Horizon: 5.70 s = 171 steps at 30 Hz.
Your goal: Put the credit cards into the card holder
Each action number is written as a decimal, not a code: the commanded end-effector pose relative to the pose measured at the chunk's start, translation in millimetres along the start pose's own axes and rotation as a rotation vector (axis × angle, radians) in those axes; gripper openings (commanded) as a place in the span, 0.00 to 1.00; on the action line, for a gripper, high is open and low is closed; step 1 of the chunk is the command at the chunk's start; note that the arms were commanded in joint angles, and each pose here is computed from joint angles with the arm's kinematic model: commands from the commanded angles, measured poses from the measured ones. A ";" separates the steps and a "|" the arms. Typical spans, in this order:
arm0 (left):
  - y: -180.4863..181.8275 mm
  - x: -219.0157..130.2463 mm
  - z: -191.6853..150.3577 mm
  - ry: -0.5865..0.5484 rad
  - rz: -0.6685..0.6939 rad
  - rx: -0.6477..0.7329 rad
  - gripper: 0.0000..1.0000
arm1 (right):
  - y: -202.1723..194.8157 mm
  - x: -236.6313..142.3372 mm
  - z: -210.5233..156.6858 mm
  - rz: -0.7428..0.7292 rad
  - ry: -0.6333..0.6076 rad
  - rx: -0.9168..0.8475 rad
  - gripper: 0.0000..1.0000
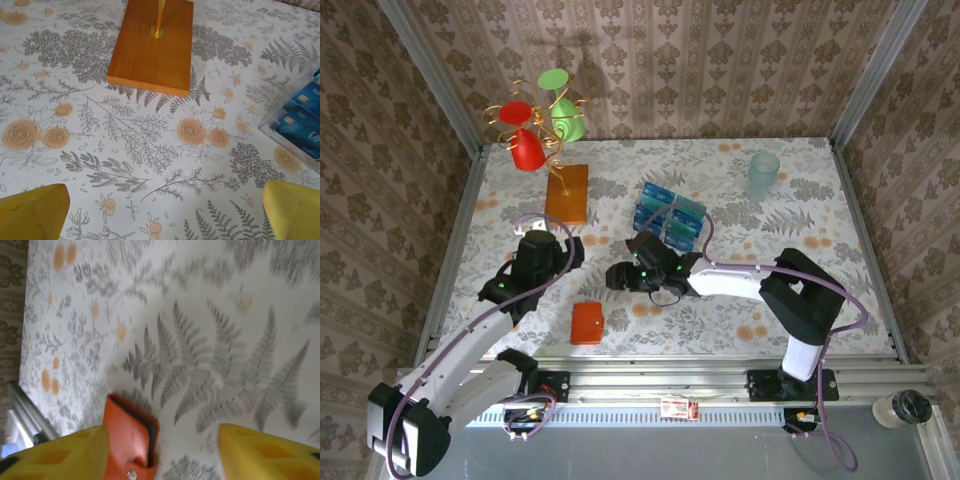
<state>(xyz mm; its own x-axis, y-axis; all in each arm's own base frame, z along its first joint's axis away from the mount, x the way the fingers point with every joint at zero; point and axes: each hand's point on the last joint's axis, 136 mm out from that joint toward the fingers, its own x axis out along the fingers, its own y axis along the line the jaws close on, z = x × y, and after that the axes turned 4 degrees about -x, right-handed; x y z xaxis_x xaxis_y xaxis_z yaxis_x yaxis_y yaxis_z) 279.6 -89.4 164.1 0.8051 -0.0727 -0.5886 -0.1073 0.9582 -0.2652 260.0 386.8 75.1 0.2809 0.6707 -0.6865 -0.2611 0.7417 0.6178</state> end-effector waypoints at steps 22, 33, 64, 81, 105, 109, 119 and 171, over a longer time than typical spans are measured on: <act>17.0 -8.4 -11.2 0.006 0.042 -0.016 1.00 | 31.8 24.1 -98.3 0.075 0.102 0.154 0.44; 16.5 -7.5 -12.7 0.009 0.037 -0.009 1.00 | 40.2 35.6 -113.8 0.098 0.132 0.173 0.39; -6.1 1.5 -12.8 0.045 -0.050 0.005 1.00 | 33.7 29.4 -72.0 0.209 0.059 0.212 0.00; -105.9 13.3 -7.6 0.223 -0.432 -0.042 1.00 | -6.6 -101.7 28.7 0.301 -0.023 0.057 0.00; -181.5 13.2 15.1 0.249 -0.803 -0.273 0.93 | 33.5 -148.0 77.4 0.570 -0.110 0.088 0.00; -189.9 10.4 16.6 0.257 -0.849 -0.278 0.88 | 35.8 -149.1 79.0 0.584 -0.111 0.089 0.00; -197.7 7.2 13.7 0.264 -0.911 -0.292 0.72 | 36.5 -145.7 79.2 0.598 -0.104 0.091 0.00; -174.9 8.9 8.8 0.156 -0.799 -0.418 0.00 | -8.2 -93.6 94.5 -0.190 -0.114 -0.101 0.59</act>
<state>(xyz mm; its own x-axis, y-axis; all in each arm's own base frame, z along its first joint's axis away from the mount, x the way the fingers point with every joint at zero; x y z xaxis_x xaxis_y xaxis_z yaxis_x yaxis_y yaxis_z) 311.0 -254.6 194.2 0.6276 -0.7342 -0.2590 0.1887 0.4662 -0.8643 316.0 318.6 174.2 0.4163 0.5591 -0.7170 -0.2926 0.8290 0.4766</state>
